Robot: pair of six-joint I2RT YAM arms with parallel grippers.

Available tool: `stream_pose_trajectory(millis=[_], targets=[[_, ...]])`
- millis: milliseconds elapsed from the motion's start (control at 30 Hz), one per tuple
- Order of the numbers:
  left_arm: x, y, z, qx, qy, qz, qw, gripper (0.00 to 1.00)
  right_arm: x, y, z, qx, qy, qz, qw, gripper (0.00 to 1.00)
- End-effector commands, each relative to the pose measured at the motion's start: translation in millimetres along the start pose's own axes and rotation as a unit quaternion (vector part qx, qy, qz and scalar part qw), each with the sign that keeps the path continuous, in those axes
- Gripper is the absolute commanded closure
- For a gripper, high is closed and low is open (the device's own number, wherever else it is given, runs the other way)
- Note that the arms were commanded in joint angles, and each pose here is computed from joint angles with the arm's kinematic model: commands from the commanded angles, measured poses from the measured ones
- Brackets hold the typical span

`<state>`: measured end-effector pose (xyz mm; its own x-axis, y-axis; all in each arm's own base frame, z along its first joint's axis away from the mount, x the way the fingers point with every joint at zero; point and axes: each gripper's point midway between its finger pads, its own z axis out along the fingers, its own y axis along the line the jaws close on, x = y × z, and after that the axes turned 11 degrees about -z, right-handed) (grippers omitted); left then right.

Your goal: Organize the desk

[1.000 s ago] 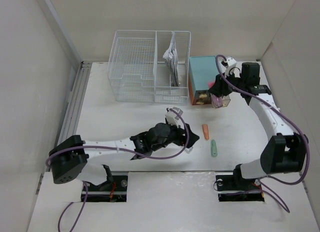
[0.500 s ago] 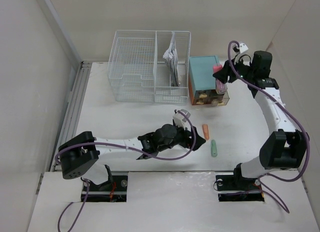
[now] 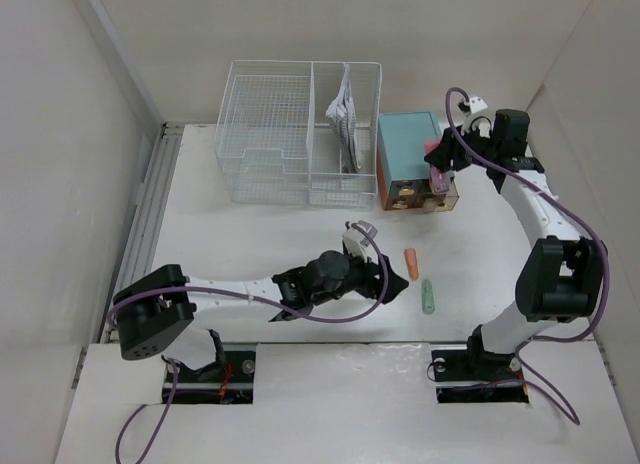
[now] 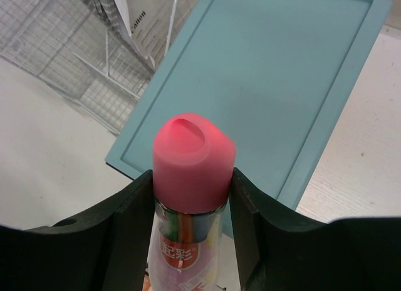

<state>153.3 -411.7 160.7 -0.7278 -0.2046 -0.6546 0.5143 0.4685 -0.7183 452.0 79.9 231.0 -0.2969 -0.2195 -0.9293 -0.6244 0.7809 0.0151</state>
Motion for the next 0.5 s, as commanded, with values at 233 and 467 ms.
stream_pose_trajectory(millis=[233, 467], targets=[[-18, -20, -11, 0.034, -0.031, -0.002, 0.999, 0.2, 13, 5, -27, 0.013, 0.06, -0.035, 0.998, 1.0], [-21, -23, -15, 0.039, -0.035, -0.003, 0.999, 0.2, 39, 11, -36, 0.002, 0.119, -0.028, 0.993, 1.0]])
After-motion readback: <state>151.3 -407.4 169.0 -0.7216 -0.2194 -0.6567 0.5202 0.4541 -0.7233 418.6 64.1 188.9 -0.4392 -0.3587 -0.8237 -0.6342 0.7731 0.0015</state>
